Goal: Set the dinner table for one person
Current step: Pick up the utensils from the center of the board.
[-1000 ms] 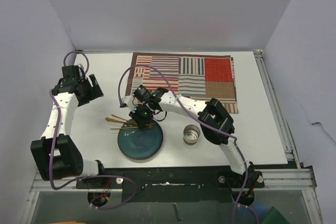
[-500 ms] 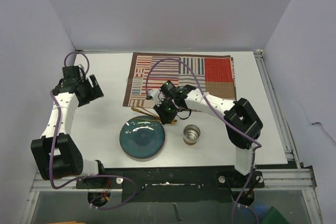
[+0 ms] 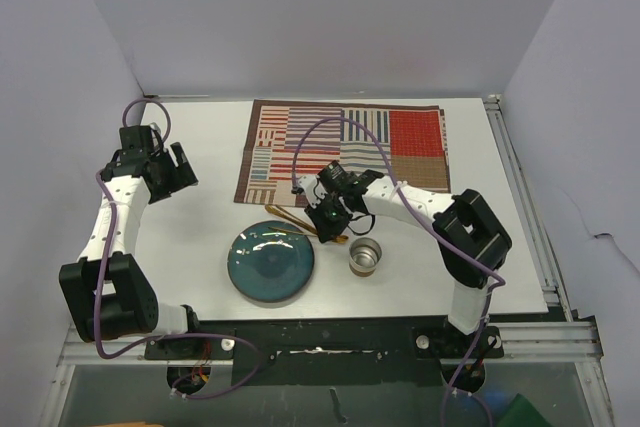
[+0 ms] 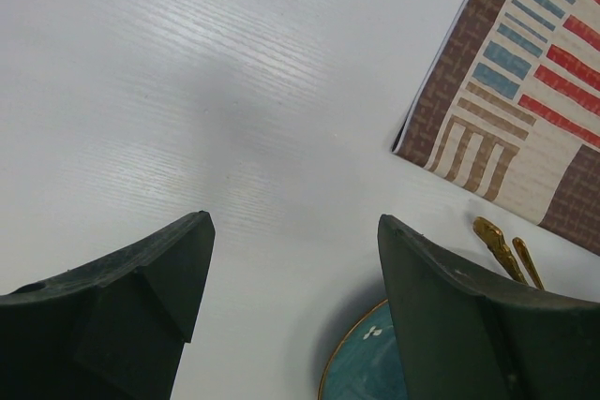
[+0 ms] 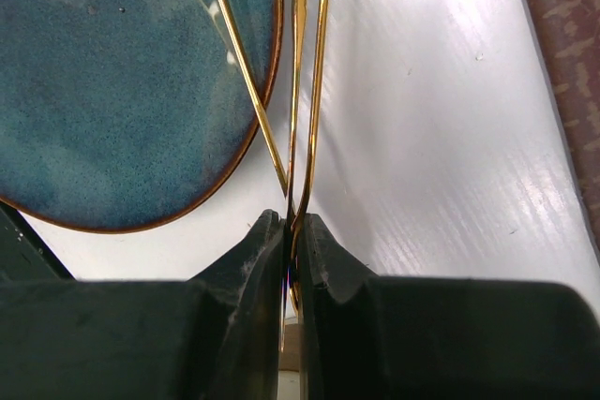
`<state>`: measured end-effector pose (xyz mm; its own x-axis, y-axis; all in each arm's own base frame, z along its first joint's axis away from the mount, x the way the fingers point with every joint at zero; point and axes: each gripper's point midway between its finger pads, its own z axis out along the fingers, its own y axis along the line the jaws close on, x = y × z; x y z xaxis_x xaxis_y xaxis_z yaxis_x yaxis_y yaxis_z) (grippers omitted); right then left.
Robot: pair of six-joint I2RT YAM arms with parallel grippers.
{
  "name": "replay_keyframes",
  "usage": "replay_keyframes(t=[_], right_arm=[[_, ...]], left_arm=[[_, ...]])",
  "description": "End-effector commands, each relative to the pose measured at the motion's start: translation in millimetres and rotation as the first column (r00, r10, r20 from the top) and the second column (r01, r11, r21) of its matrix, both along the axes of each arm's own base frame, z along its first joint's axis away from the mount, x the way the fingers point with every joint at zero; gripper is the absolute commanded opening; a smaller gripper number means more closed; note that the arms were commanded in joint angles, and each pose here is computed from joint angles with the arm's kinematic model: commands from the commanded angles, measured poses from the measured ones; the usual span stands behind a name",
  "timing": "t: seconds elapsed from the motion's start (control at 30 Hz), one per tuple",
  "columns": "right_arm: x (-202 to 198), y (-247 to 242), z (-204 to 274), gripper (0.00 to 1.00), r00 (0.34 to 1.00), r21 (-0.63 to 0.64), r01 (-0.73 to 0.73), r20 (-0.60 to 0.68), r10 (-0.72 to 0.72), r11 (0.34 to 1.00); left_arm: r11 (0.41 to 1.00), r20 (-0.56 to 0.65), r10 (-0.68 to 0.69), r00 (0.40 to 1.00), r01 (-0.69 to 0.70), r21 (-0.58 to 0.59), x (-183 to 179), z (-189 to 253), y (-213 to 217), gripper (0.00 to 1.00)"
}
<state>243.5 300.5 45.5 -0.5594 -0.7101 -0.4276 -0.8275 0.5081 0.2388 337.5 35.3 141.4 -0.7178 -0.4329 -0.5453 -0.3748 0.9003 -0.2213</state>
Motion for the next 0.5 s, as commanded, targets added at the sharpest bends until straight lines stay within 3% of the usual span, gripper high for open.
replay_keyframes(t=[0.0, 0.23, 0.47], right_arm=[[11.5, 8.3, 25.5, 0.00, 0.997, 0.095, 0.023, 0.071, -0.030, 0.995], [13.1, 4.5, 21.1, 0.00, 0.996, 0.081, 0.042, 0.069, -0.047, 0.996], [46.4, -10.3, 37.5, 0.00, 0.985, 0.106, 0.111, 0.118, -0.124, 0.988]], left_arm=[[1.000, 0.071, -0.007, 0.997, 0.006, 0.004, 16.4, 10.9, 1.9, 0.71], [1.000, 0.071, -0.006, 0.997, 0.006, 0.008, 16.1, 7.1, 2.5, 0.71], [1.000, 0.067, -0.006, 0.998, 0.006, 0.005, 18.1, 4.6, 2.6, 0.71]])
